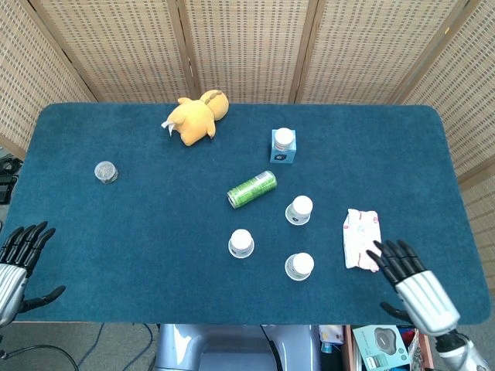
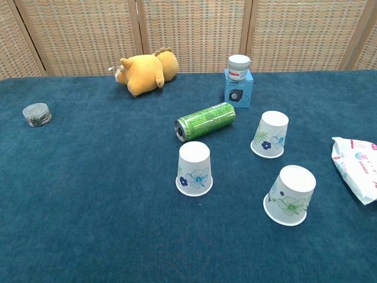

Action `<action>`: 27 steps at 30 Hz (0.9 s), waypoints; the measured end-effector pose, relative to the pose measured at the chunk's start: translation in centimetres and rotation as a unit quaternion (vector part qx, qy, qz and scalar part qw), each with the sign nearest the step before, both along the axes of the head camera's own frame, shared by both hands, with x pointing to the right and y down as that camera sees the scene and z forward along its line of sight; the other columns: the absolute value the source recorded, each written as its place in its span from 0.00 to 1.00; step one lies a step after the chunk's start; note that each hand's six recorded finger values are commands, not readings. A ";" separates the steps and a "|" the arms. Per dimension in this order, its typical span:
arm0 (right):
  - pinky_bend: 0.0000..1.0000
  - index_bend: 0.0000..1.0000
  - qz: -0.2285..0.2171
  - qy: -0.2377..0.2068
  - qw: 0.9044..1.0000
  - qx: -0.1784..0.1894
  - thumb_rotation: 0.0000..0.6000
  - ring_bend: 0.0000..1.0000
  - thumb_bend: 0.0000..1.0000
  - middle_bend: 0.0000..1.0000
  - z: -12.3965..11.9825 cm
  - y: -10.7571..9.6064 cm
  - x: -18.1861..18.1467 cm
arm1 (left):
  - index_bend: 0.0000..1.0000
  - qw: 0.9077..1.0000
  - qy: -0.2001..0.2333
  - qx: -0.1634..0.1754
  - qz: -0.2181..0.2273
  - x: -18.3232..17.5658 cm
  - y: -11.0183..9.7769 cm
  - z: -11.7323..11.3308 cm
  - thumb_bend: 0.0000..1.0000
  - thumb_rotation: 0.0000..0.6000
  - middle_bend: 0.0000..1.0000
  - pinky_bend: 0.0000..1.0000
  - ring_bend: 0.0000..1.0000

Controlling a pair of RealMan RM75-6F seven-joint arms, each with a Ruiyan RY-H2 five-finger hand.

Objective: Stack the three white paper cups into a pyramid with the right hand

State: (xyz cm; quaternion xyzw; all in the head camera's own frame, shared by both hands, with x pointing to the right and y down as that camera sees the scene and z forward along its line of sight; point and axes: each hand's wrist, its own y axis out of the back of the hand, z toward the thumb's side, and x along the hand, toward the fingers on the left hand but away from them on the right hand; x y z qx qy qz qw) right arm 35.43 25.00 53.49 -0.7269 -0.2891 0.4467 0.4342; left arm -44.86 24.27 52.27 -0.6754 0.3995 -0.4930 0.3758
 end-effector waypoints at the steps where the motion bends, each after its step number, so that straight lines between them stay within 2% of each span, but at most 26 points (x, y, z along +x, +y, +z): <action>1: 0.21 0.15 -0.019 -0.012 1.000 -0.019 1.00 0.10 0.00 0.21 0.8 -0.3 -0.9 | 0.00 1.000 0.000 0.001 -0.002 0.0 -0.1 0.0 0.17 1.00 0.00 0.00 0.00; 4: 0.25 0.17 -0.060 -0.029 0.996 -0.057 1.00 0.14 0.02 0.24 2.7 -1.2 -3.0 | 0.00 1.000 -0.001 0.003 -0.007 -0.2 -0.2 -0.1 0.17 1.00 0.00 0.00 0.00; 9: 0.28 0.19 -0.097 -0.040 0.991 -0.088 1.00 0.16 0.10 0.27 5.3 -2.3 -6.1 | 0.00 1.000 -0.003 -0.003 -0.014 -0.6 -0.5 0.2 0.17 1.00 0.00 0.00 0.00; 13: 0.30 0.20 -0.100 -0.039 0.988 -0.107 1.00 0.18 0.14 0.29 7.2 -2.7 -7.6 | 0.00 1.000 -0.003 -0.007 -0.017 -0.7 -0.7 0.5 0.17 1.00 0.00 0.00 0.00; 21: 0.35 0.22 -0.096 -0.040 0.988 -0.116 1.00 0.20 0.21 0.31 9.8 -3.7 -10.2 | 0.00 1.000 -0.003 -0.011 -0.020 -0.8 -1.0 0.7 0.17 1.00 0.00 0.00 0.00; 27: 0.39 0.26 -0.091 -0.035 0.988 -0.117 1.00 0.28 0.23 0.38 11.2 -4.6 -11.5 | 0.00 1.000 -0.004 -0.014 -0.023 -0.9 -1.1 0.8 0.17 1.00 0.00 0.00 0.00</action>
